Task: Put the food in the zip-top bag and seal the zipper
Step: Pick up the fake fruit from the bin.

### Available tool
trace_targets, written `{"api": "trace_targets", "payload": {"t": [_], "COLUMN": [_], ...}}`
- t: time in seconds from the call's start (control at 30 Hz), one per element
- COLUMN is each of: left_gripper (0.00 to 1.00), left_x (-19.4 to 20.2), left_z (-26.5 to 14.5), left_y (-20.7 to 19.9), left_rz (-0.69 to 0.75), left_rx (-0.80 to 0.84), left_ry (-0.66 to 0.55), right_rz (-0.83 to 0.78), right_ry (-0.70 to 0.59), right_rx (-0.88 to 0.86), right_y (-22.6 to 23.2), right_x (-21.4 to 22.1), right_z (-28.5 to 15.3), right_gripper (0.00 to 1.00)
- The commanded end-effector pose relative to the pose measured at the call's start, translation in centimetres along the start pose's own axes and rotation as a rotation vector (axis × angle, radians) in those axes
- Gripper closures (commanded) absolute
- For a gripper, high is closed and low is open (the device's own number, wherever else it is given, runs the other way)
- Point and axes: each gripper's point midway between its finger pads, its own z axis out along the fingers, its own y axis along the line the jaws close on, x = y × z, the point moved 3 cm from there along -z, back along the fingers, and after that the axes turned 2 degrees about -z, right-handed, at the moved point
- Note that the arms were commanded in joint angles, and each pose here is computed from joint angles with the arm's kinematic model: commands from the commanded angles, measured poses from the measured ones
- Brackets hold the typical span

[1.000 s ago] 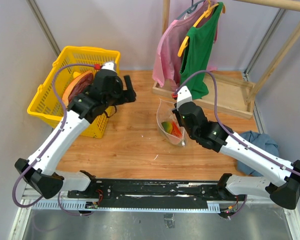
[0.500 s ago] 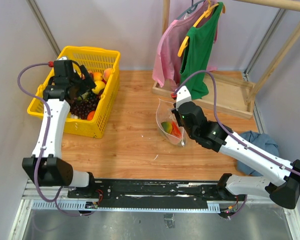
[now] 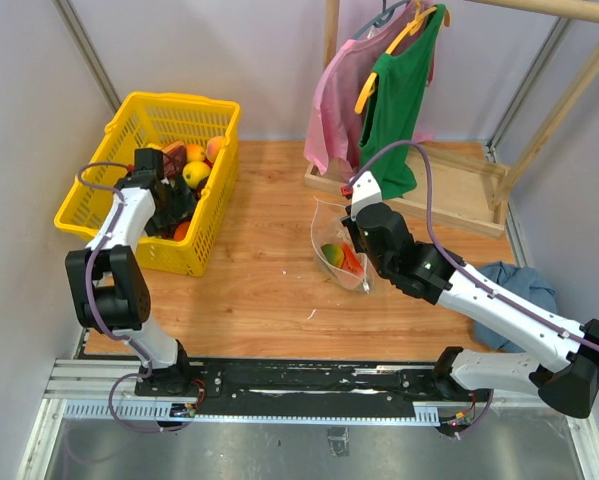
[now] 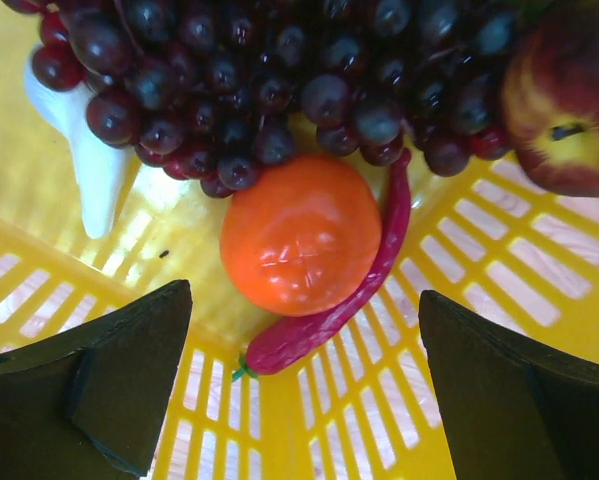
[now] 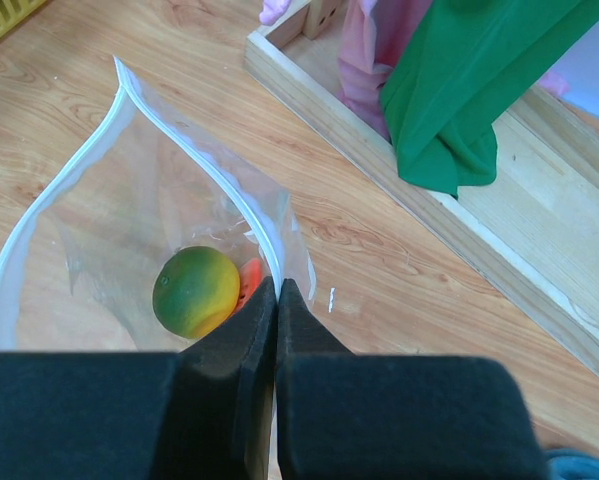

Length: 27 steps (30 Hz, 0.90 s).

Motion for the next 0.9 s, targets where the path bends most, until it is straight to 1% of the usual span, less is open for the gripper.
{"api": "trace_targets", "payload": {"t": [0.0,0.17,0.3,0.43,0.53,0.73,0.8,0.87], "left_gripper": [0.01,0.01,0.01,0.01,0.01,0.08,0.14,0.2], "left_x": [1.6,2.4,3.7,4.9,5.1,5.4,5.4,5.0], "left_z": [2.5,4.3,6.1,7.5,8.1,9.1,9.0,8.3], "left_y": [0.5,0.3,0.5,0.7,0.8,1.1,1.0,1.0], "left_rz": [0.026,0.029,0.021,0.012,0.003,-0.001,0.002,0.009], "left_rx": [-0.006,0.013,0.01,-0.002,-0.009,-0.039,-0.032,-0.03], "left_ry": [0.056,0.102,0.176,0.226,0.229,0.237,0.241,0.217], "right_rz": [0.007,0.01,0.011,0.013,0.013,0.015,0.015,0.014], "right_ry": [-0.011,-0.012,-0.012,-0.016,-0.017,-0.016,-0.015,-0.014], "right_rx": [0.005,0.001,0.0,-0.003,-0.005,-0.014,-0.018,-0.02], "right_y": [-0.2,-0.1,-0.2,-0.2,-0.2,0.0,0.0,0.0], "right_x": [-0.1,-0.1,0.0,-0.1,0.0,0.1,0.0,-0.1], "right_z": [0.4,0.4,0.4,0.3,0.3,0.4,0.3,0.3], "right_gripper": [0.99,0.99,0.99,0.99,0.99,0.99,0.99,0.99]}}
